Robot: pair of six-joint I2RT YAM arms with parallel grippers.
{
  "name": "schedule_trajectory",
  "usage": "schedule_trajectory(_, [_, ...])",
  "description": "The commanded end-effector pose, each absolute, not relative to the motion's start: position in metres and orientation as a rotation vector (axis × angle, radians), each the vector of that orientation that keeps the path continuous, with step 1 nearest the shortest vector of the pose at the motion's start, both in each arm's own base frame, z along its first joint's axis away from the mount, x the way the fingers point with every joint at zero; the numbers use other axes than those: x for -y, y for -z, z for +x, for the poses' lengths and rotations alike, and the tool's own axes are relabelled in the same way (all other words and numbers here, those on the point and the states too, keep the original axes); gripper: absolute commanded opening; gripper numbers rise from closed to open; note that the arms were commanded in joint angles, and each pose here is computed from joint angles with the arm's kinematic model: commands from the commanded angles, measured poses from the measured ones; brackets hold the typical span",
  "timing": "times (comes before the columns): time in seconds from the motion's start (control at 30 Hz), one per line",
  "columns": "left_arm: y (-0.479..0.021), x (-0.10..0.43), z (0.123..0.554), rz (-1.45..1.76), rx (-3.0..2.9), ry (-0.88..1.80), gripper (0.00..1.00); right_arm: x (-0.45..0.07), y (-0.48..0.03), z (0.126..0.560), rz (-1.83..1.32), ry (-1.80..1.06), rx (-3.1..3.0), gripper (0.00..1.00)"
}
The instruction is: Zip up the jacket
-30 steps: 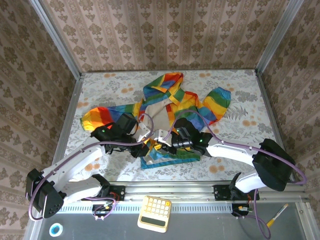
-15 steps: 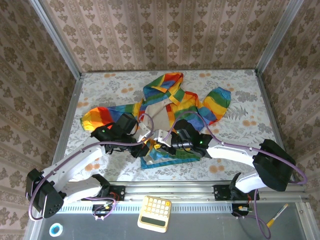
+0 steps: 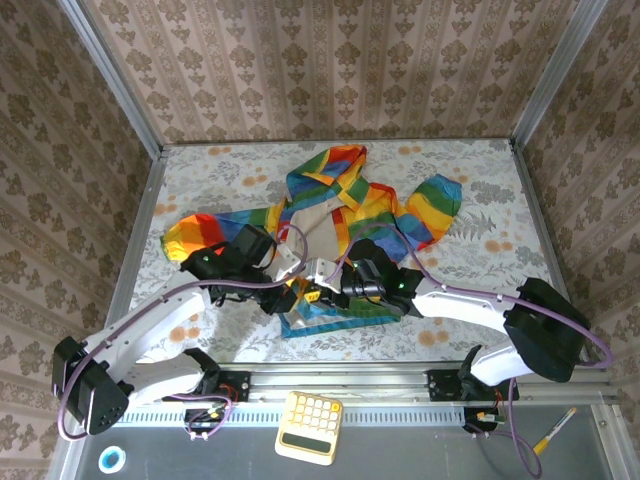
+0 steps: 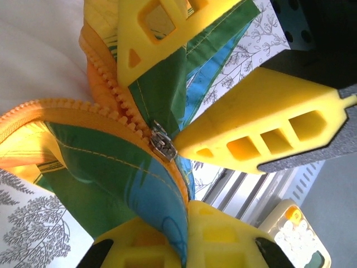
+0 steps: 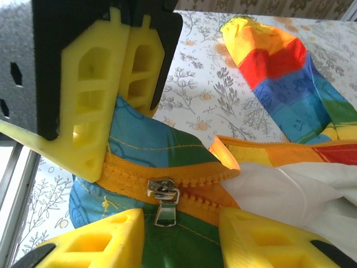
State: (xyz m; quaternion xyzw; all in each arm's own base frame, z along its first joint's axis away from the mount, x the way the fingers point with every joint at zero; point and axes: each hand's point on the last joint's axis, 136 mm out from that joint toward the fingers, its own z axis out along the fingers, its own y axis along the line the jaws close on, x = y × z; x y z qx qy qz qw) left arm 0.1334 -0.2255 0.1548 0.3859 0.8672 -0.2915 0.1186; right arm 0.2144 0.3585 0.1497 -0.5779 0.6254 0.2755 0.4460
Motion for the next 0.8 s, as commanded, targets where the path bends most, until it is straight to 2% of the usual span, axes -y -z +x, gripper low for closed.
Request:
schedule_trajectory(0.0, [-0.180, 0.240, 0.130, 1.286, -2.391, 0.917, 0.00, -0.371, -0.148, 0.208, -1.475, -0.704, -1.478, 0.33])
schedule_trajectory(0.07, [-0.182, 0.239, 0.130, 1.326, -2.379, 0.901, 0.00, -0.373, -0.149, 0.206, -1.480, -0.715, -1.455, 0.28])
schedule_trajectory(0.27, [-0.193, 0.237, 0.129, 1.469, -2.302, 0.864, 0.00, -0.371, -0.152, 0.203, -1.490, -0.709, -1.417, 0.25])
schedule_trajectory(0.47, [-0.198, 0.235, 0.137, 1.563, -2.244, 0.804, 0.00, -0.360, -0.153, 0.204, -1.449, -0.658, -1.402, 0.08])
schedule_trajectory(0.57, [-0.199, 0.234, 0.142, 1.610, -2.210, 0.761, 0.00, -0.353, -0.158, 0.205, -1.413, -0.630, -1.384, 0.04])
schedule_trajectory(0.67, [-0.200, 0.233, 0.149, 1.644, -2.187, 0.716, 0.00, -0.347, -0.161, 0.205, -1.376, -0.619, -1.387, 0.04])
schedule_trajectory(0.77, [-0.199, 0.231, 0.157, 1.665, -2.156, 0.668, 0.00, -0.341, -0.167, 0.206, -1.290, -0.672, -1.411, 0.09])
